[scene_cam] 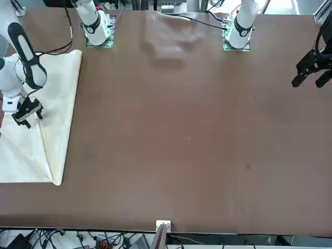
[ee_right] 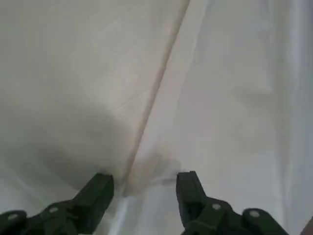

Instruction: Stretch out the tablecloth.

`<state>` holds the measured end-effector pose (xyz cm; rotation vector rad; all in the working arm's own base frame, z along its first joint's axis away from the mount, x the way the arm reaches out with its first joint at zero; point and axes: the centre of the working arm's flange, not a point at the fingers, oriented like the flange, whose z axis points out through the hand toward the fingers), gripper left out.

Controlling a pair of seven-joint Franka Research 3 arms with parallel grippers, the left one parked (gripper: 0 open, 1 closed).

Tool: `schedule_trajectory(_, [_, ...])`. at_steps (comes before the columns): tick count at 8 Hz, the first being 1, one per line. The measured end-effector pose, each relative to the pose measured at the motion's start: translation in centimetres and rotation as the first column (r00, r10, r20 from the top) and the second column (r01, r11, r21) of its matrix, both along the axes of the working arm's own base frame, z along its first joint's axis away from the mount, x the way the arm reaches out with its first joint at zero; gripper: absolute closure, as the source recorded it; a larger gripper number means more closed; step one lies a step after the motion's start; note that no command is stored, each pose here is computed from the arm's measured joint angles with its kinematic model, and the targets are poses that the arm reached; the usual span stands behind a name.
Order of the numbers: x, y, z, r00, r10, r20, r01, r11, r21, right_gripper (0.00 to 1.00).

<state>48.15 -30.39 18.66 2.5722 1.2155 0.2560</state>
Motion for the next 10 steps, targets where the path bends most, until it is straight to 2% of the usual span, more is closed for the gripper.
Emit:
schedule_trajectory(4, [0.11,0.0,0.11,1.0,0.001,0.003,-0.001,1.0,-0.002,0.32])
schedule_trajectory(6, [0.13,0.02,0.12,1.0,0.002,0.004,-0.002,1.0,-0.002,0.47])
schedule_trajectory(7, [0.15,0.05,0.12,1.0,0.002,0.004,-0.002,1.0,-0.001,0.5])
schedule_trajectory(9, [0.18,0.1,0.12,1.0,0.003,0.004,-0.003,1.0,-0.001,0.68])
schedule_trajectory(10, [0.18,0.11,0.12,1.0,0.003,0.004,-0.003,1.0,-0.001,0.73])
